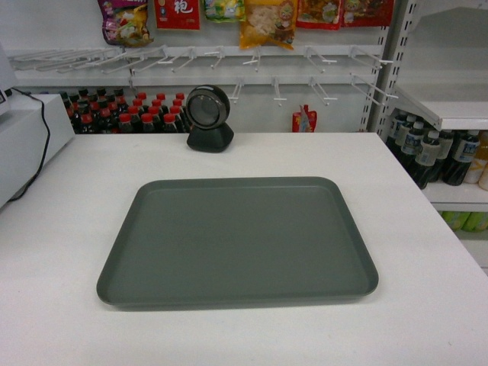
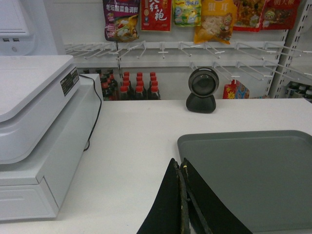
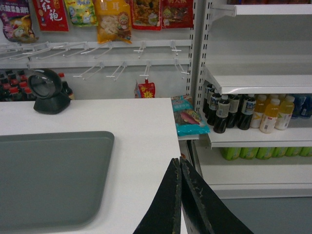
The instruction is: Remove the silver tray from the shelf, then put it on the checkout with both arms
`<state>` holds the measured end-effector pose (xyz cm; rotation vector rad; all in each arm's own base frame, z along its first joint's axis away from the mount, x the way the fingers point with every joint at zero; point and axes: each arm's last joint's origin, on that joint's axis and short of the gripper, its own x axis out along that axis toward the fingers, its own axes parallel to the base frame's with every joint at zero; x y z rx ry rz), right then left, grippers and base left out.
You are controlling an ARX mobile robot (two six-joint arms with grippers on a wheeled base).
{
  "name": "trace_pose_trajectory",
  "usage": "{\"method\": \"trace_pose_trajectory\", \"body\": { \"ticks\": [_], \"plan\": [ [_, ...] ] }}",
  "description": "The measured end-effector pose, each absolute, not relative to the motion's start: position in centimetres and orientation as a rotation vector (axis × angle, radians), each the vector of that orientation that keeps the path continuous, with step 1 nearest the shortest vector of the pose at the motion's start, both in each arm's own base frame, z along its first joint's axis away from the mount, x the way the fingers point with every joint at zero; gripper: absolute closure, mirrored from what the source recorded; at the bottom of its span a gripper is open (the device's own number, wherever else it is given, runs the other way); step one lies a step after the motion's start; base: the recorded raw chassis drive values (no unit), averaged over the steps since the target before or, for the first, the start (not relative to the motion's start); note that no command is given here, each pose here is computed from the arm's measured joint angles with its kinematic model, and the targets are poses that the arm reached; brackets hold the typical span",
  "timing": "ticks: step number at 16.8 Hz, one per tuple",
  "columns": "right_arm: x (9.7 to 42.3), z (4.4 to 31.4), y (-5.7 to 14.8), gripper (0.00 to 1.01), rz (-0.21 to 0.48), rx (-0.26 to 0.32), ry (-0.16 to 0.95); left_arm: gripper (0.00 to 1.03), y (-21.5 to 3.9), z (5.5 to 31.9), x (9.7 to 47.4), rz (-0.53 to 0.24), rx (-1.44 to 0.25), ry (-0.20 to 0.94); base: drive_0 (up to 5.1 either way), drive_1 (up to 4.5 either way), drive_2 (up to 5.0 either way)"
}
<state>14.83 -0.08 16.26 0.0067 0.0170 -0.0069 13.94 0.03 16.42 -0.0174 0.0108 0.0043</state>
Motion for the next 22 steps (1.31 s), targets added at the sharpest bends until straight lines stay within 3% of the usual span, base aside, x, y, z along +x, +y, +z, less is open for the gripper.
{"method": "trace_pose_trajectory", "body": {
  "ticks": [22],
  "plan": [
    [11.3,17.1,-0.1,0.99,-0.007,0.007,-0.014,1.02,0.0,17.0,11.0,0.004,-0.017,-0.011,0.0,0.00,0.0]
  ]
}}
